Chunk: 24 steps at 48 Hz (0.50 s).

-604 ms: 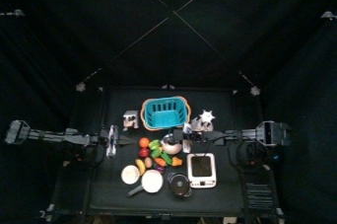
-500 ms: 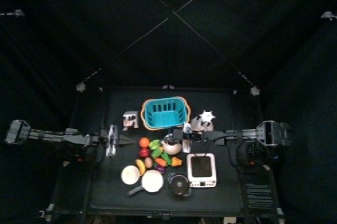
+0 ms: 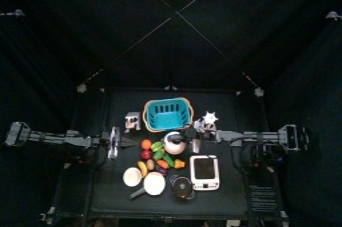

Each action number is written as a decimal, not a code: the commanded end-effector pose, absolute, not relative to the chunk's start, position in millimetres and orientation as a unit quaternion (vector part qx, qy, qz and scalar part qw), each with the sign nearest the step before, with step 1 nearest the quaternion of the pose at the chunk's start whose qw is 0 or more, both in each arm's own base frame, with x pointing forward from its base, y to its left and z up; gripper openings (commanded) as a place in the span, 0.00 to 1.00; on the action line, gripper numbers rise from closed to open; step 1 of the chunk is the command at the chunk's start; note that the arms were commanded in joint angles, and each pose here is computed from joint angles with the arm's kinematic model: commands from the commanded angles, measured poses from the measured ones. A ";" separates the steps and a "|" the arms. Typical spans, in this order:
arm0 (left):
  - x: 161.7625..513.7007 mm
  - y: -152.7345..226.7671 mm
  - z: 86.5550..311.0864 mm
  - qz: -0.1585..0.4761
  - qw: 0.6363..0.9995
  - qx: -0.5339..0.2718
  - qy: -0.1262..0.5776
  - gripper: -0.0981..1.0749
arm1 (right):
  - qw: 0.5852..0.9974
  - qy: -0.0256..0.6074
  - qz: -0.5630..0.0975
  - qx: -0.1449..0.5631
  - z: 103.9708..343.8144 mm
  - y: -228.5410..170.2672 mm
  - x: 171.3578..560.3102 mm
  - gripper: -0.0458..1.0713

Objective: Put kettle onto stove

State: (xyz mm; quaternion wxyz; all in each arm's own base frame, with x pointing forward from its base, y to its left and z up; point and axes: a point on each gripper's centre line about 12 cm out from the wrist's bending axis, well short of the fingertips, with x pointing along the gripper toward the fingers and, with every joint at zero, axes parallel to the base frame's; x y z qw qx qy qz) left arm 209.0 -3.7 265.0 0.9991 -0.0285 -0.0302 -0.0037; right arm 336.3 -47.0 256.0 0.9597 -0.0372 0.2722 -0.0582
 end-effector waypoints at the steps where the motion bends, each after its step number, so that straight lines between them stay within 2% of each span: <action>1: 211.5 -3.6 275.7 -0.004 0.999 -0.027 -0.047 0.06 | 0.971 0.233 -0.049 -0.028 280.2 -36.1 323.2 0.48; 9: 211.8 -3.6 277.1 -0.004 0.998 -0.027 -0.049 0.06 | 0.974 0.224 -0.021 -0.008 281.9 -13.2 298.1 0.48; 24: 211.6 -3.3 276.5 -0.003 0.998 -0.027 -0.049 0.06 | 0.965 0.256 0.010 0.058 258.2 9.9 250.6 0.48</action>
